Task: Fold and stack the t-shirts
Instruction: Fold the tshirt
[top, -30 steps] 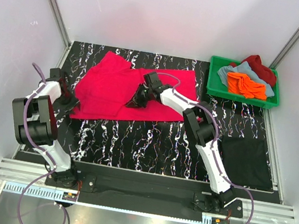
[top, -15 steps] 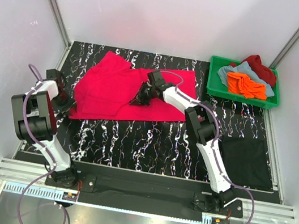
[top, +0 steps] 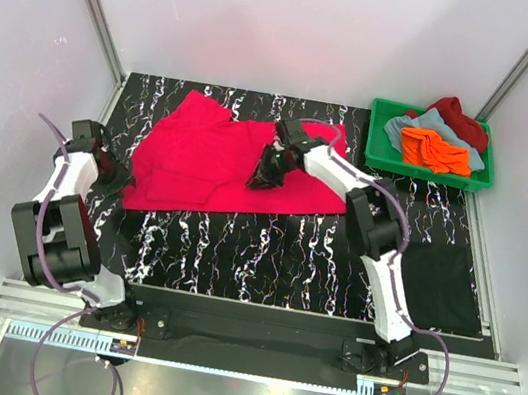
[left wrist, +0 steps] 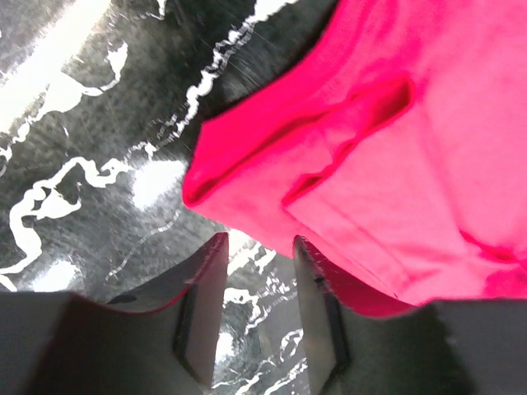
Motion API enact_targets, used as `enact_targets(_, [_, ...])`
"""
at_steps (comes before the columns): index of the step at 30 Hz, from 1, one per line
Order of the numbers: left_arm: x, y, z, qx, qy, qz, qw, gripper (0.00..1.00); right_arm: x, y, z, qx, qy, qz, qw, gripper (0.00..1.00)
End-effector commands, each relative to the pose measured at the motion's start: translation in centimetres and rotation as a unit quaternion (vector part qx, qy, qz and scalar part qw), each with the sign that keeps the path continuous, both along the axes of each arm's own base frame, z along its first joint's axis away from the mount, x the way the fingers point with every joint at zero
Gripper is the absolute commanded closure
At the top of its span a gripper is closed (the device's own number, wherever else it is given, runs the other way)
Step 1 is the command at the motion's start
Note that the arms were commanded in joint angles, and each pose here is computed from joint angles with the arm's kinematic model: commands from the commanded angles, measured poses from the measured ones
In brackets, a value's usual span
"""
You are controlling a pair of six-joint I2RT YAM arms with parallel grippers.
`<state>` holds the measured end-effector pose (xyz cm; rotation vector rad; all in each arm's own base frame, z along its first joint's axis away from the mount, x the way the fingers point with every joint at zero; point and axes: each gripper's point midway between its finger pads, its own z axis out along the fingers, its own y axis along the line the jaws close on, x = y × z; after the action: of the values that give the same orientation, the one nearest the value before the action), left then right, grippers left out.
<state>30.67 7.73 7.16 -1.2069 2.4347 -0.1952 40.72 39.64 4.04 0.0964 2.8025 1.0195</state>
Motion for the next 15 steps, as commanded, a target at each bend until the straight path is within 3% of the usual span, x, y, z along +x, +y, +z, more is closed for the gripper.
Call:
enact_targets(1, [0.4,-0.9,1.0,-0.013,-0.033,-0.021,0.999,0.56,0.4,-5.0,7.3,-0.010,-0.067,-0.002,0.998,0.74])
enact_targets(7, [2.2,-2.3,0.7,-0.052,-0.054,-0.039,0.996,0.55,0.2,-14.8,4.9,-0.067,-0.050,-0.053,0.995,0.72])
enact_targets(11, [3.4,-3.4,-0.6,-0.100,-0.040,-0.054,0.993,0.57,0.0,-19.9,2.7,-0.126,-0.049,-0.081,0.988,0.76])
enact_targets(15, [3.5,-3.2,-1.6,-0.091,-0.025,-0.053,0.994,0.57,0.1,-23.2,1.5,-0.151,-0.040,-0.103,0.982,0.82])
